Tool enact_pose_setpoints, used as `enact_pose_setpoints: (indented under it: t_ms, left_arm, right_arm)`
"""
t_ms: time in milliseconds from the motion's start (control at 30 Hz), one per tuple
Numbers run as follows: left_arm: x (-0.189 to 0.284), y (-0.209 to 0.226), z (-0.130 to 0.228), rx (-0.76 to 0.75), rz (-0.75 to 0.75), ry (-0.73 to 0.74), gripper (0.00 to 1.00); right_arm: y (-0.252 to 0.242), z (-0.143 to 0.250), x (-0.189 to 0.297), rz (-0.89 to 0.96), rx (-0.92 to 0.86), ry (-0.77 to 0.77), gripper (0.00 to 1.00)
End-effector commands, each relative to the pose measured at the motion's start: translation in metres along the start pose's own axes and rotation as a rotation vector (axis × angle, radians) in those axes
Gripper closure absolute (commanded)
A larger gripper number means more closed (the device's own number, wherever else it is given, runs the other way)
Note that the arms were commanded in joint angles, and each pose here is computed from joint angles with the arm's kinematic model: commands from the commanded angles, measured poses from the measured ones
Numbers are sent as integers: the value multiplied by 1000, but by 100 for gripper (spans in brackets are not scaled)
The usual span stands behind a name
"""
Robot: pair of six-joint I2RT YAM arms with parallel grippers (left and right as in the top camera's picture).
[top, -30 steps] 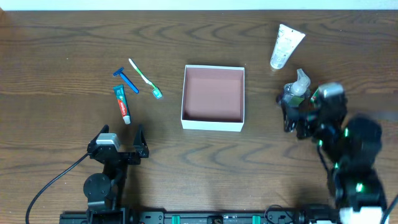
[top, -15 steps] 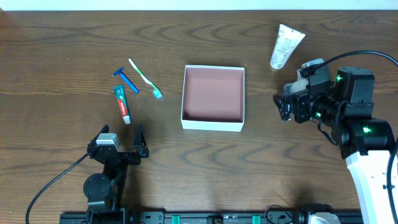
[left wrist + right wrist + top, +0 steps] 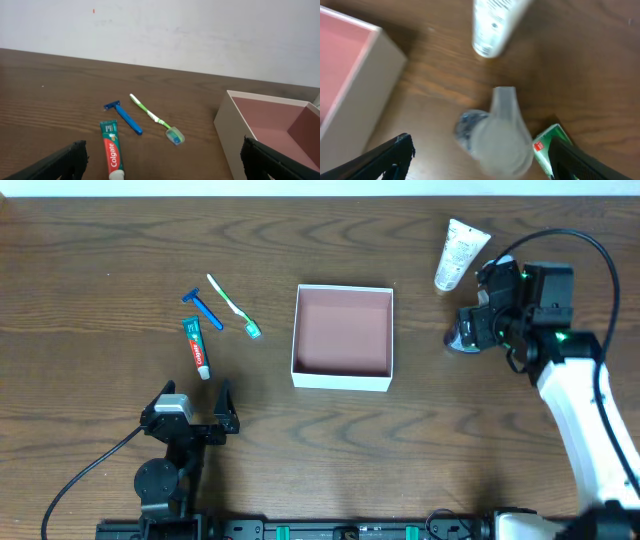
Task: Pack container
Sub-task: 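Move the right gripper to the foaming soap bottle and grasp it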
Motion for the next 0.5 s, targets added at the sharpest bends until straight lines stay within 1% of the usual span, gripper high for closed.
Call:
enact_pose_setpoints:
  t_ms: [0,133,200,367,467]
  left_arm:
    - [-1,4,11,-9,-16,46,2]
    - [-1,4,11,-9,-16,46,2]
    - [-1,4,11,-9,-16,46,2]
    - [-1,4,11,-9,-16,46,2]
    - [-1,4,11,-9,-16,46,2]
  right_arm:
    - [-10,-1,-6,46,-55,9,12]
    - [-12,-2,-9,63,-62,6,13]
    - [-12,-2,-9,63,-62,7,16]
    - [-12,2,-15,54,-102,28,29]
    - [-11,4,-21,46,-119,44,28]
Point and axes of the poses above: each gripper's point midway between its finger pads, its own x axis back along the fingers, its own y axis along the line the jaws close on, z = x × y, the point moved 8 cm from there along x, back along the fingers, and after that the axes turned 13 degrees about x, right-handed, at the moved point
